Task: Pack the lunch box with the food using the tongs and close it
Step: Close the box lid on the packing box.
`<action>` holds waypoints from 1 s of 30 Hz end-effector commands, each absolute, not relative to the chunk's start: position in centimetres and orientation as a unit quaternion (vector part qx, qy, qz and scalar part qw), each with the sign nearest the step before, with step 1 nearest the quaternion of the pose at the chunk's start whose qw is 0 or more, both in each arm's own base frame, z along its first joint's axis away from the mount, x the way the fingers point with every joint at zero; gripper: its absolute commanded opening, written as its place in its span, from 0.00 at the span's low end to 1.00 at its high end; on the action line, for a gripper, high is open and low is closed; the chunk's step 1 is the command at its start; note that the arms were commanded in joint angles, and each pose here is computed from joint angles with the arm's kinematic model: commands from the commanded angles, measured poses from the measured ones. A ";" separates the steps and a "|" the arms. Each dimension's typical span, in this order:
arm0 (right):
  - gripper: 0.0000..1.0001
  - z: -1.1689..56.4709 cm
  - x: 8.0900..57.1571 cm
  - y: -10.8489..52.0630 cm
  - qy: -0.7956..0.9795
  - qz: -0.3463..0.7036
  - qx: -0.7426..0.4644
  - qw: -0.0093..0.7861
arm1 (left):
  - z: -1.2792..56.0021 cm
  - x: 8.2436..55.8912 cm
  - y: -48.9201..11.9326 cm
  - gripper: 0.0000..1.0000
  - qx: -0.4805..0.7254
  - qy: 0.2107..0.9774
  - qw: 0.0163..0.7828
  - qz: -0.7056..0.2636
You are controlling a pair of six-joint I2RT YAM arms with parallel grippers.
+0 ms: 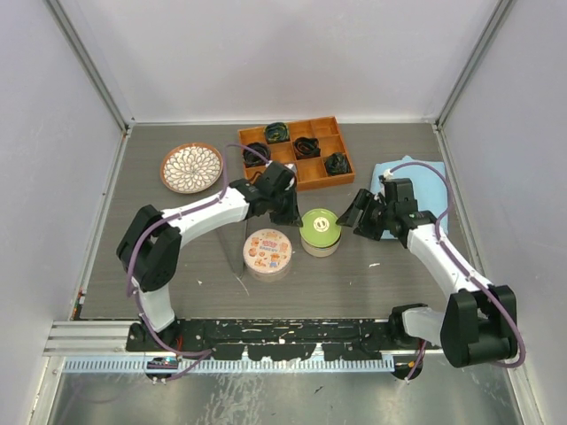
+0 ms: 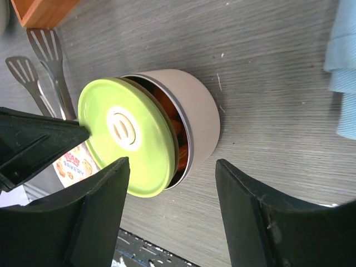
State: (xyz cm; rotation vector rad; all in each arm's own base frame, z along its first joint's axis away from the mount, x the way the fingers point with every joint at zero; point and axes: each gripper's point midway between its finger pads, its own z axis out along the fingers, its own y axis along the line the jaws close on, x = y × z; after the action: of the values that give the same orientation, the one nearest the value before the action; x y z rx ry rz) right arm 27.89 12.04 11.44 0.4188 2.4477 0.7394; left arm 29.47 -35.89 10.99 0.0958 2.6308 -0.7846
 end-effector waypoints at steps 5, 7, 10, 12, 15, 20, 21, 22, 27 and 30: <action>0.68 10.7 28.7 13.8 0.906 0.319 0.137 0.244 | 12.2 30.5 -37.7 0.00 0.047 0.924 0.218 -0.311; 0.68 10.2 28.9 13.9 0.908 0.317 0.137 0.236 | 11.7 30.5 -37.9 0.00 0.048 0.925 0.214 -0.309; 0.68 9.3 29.1 13.7 0.913 0.308 0.138 0.229 | 11.2 30.4 -38.0 0.00 0.052 0.927 0.207 -0.307; 0.68 8.6 29.2 13.5 0.917 0.300 0.140 0.221 | 11.0 30.3 -37.9 0.00 0.053 0.929 0.206 -0.304; 0.67 7.8 29.4 13.2 0.923 0.285 0.143 0.216 | 10.7 30.0 -38.0 0.00 0.058 0.930 0.197 -0.305; 0.67 7.8 29.9 12.7 0.927 0.269 0.140 0.220 | 10.2 29.6 -37.8 0.00 0.063 0.935 0.183 -0.298; 0.67 8.2 30.1 12.8 0.926 0.272 0.138 0.225 | 10.3 29.6 -37.8 0.00 0.064 0.935 0.184 -0.298; 0.67 8.6 30.5 12.7 0.924 0.270 0.139 0.233 | 10.4 29.6 -37.8 0.00 0.065 0.935 0.184 -0.298; 0.68 9.3 32.0 12.0 0.925 0.247 0.134 0.257 | 9.8 29.6 -37.7 0.09 0.070 0.940 0.173 -0.285; 0.68 8.2 32.1 11.7 0.931 0.233 0.130 0.247 | 9.5 29.8 -37.7 0.24 0.070 0.943 0.169 -0.279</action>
State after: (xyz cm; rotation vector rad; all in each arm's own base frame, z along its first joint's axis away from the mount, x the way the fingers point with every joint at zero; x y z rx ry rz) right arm 30.35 12.41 8.00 0.3961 2.5631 0.7093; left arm 29.64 -37.26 9.44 0.1619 2.6700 -0.8009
